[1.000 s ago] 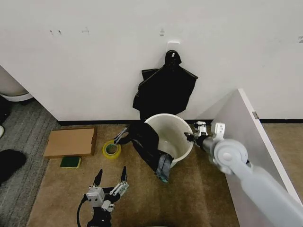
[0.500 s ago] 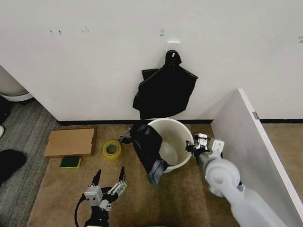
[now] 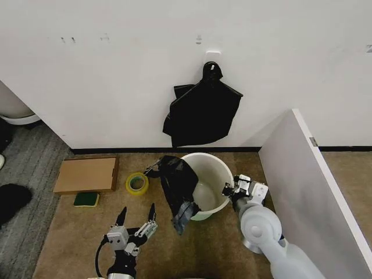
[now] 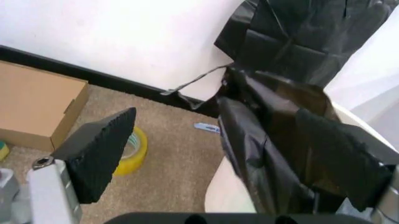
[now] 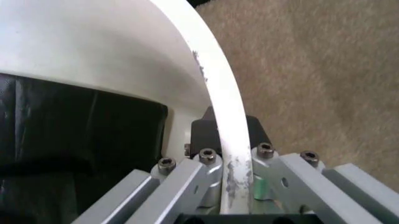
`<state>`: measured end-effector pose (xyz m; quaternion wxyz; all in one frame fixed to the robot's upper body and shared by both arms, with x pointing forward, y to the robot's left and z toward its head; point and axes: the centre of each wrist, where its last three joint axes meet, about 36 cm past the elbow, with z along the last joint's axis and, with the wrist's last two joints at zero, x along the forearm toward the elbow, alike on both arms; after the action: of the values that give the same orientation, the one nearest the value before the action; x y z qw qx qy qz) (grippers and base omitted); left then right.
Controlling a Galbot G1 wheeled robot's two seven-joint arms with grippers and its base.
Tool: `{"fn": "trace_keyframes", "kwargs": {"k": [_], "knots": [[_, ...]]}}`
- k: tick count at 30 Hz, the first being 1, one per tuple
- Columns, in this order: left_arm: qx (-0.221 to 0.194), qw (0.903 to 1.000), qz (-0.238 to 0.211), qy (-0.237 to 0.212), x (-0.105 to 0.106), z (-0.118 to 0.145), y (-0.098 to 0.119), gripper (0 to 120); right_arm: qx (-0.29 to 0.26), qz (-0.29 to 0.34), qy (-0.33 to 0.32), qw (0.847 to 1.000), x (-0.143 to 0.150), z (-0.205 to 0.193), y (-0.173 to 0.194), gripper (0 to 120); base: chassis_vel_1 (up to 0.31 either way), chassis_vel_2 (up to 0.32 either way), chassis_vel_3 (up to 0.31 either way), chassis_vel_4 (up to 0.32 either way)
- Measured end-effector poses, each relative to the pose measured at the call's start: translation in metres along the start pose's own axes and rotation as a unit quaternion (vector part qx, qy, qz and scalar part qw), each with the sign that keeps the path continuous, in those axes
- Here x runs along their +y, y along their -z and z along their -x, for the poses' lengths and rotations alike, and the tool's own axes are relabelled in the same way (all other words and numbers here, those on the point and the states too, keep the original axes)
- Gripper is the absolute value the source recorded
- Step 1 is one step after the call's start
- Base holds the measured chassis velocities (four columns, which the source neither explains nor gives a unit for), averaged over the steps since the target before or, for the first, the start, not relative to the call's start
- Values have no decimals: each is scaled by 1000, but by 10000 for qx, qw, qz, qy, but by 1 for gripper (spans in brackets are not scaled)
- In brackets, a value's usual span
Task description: Place the garbage bag over the trash bin.
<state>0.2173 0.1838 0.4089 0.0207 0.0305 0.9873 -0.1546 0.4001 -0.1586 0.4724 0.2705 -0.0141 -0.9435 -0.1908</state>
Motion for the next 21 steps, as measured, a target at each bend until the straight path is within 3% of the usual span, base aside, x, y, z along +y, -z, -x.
{"fn": "trace_keyframes", "kwargs": {"k": [21], "knots": [[-47,10000,-41,55,-3,-3,0,100,-285,-157,443,9985,16,26,-27,0,0,0,0,0]]}}
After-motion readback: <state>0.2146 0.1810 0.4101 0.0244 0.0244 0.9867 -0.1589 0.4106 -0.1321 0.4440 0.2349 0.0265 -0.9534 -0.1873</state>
